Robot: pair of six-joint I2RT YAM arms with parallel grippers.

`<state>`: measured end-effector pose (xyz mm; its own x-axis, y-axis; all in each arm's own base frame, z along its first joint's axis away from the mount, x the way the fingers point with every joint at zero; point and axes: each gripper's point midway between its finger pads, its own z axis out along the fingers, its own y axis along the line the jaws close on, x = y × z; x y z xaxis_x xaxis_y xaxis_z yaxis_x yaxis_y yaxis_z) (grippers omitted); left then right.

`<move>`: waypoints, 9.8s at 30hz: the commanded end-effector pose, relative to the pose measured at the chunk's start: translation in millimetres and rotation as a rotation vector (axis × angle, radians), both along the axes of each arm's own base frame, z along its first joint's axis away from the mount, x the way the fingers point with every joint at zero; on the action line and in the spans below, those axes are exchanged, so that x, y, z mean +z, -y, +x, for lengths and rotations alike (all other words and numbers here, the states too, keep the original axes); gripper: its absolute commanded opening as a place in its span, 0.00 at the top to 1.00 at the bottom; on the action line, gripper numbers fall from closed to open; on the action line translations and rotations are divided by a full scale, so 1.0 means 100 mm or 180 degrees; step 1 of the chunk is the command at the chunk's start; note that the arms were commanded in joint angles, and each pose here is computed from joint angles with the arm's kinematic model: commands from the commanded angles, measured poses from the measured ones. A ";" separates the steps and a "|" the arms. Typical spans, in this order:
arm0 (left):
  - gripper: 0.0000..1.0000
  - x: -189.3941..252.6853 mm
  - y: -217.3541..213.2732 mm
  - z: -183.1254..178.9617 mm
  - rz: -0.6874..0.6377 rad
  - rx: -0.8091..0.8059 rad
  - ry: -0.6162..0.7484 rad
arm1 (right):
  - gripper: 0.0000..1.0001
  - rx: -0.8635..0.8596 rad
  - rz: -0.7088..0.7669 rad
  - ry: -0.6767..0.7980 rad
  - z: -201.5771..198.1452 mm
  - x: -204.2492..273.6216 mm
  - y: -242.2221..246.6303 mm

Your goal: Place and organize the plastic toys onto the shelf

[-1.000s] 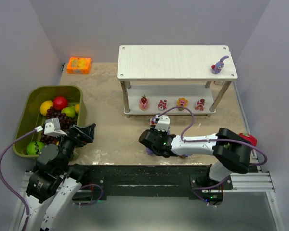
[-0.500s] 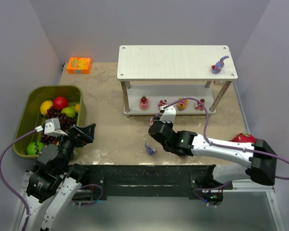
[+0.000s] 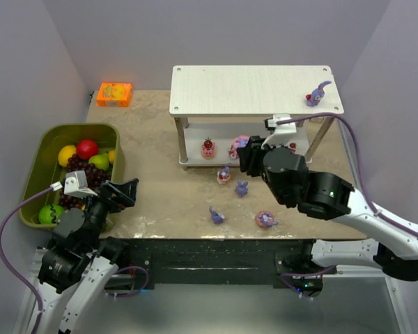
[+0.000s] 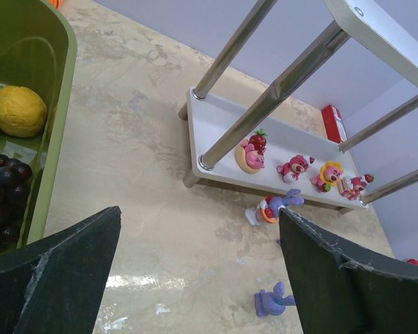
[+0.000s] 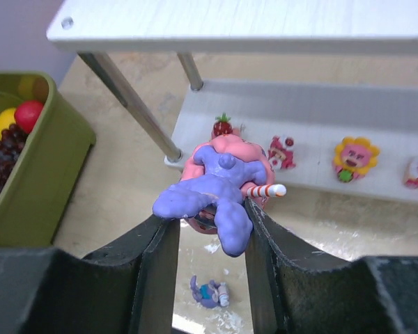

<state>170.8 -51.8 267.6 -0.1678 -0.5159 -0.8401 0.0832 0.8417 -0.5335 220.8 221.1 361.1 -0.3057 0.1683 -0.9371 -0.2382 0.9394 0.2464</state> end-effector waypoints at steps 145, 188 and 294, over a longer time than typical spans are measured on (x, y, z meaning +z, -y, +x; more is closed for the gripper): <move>0.01 -0.02 0.00 0.13 0.0016 0.0108 -0.0155 | 0.37 0.1196 0.0389 -0.1133 -0.15 -1.42 -0.01; 0.01 -0.03 0.00 0.12 0.0000 0.0111 -0.0177 | 1.00 0.0707 -0.0083 -0.1943 -0.46 -3.25 -0.50; 0.01 -0.03 -0.01 0.12 -0.0013 0.0122 -0.0169 | 1.00 0.0237 -0.0310 -0.0188 -0.06 -0.25 -0.31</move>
<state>183.0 -54.8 251.7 -0.2339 -0.5004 -0.8336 0.0200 0.8547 -0.5187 196.6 304.1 280.2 -0.4370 0.0013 -0.8995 -0.4634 0.8568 0.2263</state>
